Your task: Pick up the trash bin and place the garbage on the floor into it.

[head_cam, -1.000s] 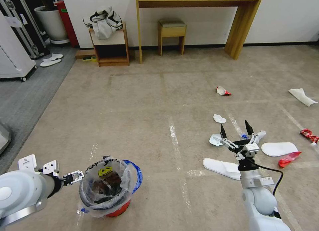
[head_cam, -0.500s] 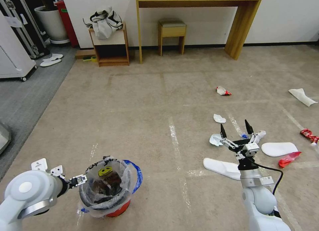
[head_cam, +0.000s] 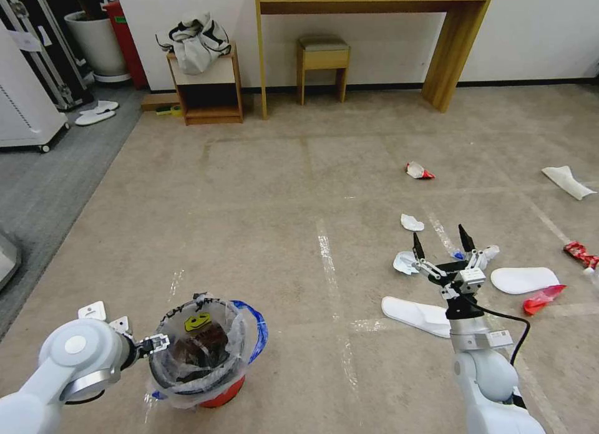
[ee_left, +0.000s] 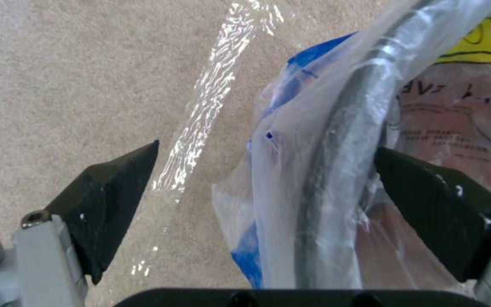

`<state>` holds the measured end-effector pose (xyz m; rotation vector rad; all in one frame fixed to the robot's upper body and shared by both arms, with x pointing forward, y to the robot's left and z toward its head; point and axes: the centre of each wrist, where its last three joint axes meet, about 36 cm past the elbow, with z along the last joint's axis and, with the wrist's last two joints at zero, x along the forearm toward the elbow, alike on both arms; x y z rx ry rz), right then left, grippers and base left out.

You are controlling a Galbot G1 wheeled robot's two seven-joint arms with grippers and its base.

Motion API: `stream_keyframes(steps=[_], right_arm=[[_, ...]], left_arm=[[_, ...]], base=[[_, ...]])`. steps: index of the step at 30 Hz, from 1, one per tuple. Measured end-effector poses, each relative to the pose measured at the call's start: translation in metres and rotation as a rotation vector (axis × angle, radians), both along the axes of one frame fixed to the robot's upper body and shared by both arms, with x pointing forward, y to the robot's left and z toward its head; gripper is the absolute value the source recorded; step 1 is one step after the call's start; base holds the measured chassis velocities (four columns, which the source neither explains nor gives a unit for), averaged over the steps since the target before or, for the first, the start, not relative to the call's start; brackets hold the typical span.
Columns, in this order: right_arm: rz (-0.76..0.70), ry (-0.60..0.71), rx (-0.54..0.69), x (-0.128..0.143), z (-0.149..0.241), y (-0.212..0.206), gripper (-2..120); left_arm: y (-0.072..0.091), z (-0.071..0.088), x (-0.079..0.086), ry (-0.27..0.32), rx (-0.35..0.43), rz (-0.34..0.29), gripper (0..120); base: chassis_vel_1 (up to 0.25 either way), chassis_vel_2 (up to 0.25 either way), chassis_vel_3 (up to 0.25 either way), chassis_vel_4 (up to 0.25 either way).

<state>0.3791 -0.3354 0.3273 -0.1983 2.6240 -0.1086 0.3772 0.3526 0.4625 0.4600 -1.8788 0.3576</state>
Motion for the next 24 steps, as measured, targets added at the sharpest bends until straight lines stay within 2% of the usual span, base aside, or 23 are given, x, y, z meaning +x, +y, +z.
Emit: stream_keyframes(steps=[10, 19, 21, 24], right_arm=[[0.004, -0.005, 0.000, -0.001, 0.002, 0.001, 100], [0.006, -0.007, -0.001, -0.002, 0.003, 0.002, 100], [0.011, -0.015, -0.001, -0.002, 0.006, 0.004, 100], [0.013, -0.018, -0.001, -0.002, 0.007, 0.005, 100]], left_arm=[[0.000, -0.009, 0.010, 0.015, -0.010, -0.005, 100], [0.002, -0.015, 0.012, 0.039, -0.018, -0.002, 100], [0.001, -0.018, 0.012, 0.050, -0.022, -0.008, 92], [0.000, -0.019, 0.012, 0.054, -0.026, -0.010, 88]], base=[[0.000, 0.000, 0.000, 0.000], [0.000, 0.000, 0.000, 0.000], [0.000, 0.000, 0.000, 0.000], [0.000, 0.000, 0.000, 0.000]])
